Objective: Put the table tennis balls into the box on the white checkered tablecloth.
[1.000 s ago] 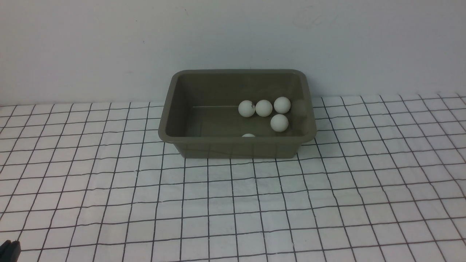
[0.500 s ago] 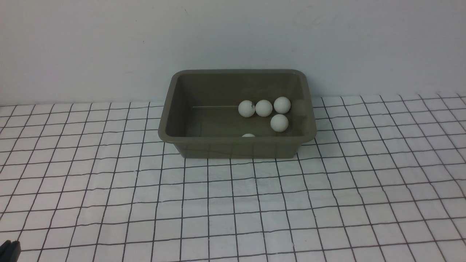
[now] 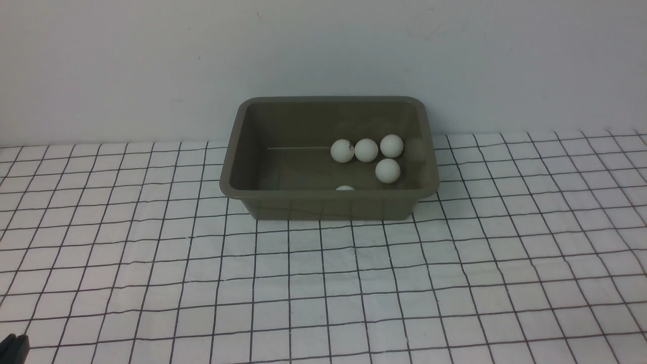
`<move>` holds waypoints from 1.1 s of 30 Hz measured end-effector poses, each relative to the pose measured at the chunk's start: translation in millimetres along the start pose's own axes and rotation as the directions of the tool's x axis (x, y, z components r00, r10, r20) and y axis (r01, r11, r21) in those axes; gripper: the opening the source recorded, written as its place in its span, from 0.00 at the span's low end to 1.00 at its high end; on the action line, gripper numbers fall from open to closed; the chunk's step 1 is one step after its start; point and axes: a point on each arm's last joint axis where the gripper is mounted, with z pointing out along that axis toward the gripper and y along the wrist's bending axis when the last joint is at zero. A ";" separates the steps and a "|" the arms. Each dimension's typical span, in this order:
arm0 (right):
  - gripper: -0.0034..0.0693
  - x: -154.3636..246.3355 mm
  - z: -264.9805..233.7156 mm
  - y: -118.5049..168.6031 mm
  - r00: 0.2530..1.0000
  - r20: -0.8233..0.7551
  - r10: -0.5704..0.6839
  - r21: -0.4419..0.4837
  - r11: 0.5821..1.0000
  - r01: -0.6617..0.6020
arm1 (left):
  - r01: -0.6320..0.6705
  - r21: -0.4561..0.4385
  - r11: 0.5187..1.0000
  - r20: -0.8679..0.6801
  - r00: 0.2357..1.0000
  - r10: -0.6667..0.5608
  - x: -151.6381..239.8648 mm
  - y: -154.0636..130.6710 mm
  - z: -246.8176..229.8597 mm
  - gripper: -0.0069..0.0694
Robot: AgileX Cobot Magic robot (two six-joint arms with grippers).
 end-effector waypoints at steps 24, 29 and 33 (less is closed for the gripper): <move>0.02 13.6 -1.3 -1.6 0.987 -0.154 0.034 0.022 0.999 -0.031 | 0.000 0.000 1.000 0.000 1.000 0.000 0.0 0.0 0.0 0.08; 0.02 13.6 -1.3 -1.6 0.987 -0.154 0.034 0.022 0.999 -0.031 | 0.000 0.000 1.000 0.000 1.000 0.000 0.0 0.0 0.0 0.08; 0.02 13.6 -1.3 -1.6 0.987 -0.154 0.034 0.022 0.999 -0.031 | 0.000 0.000 1.000 0.000 1.000 0.000 0.0 0.0 0.0 0.08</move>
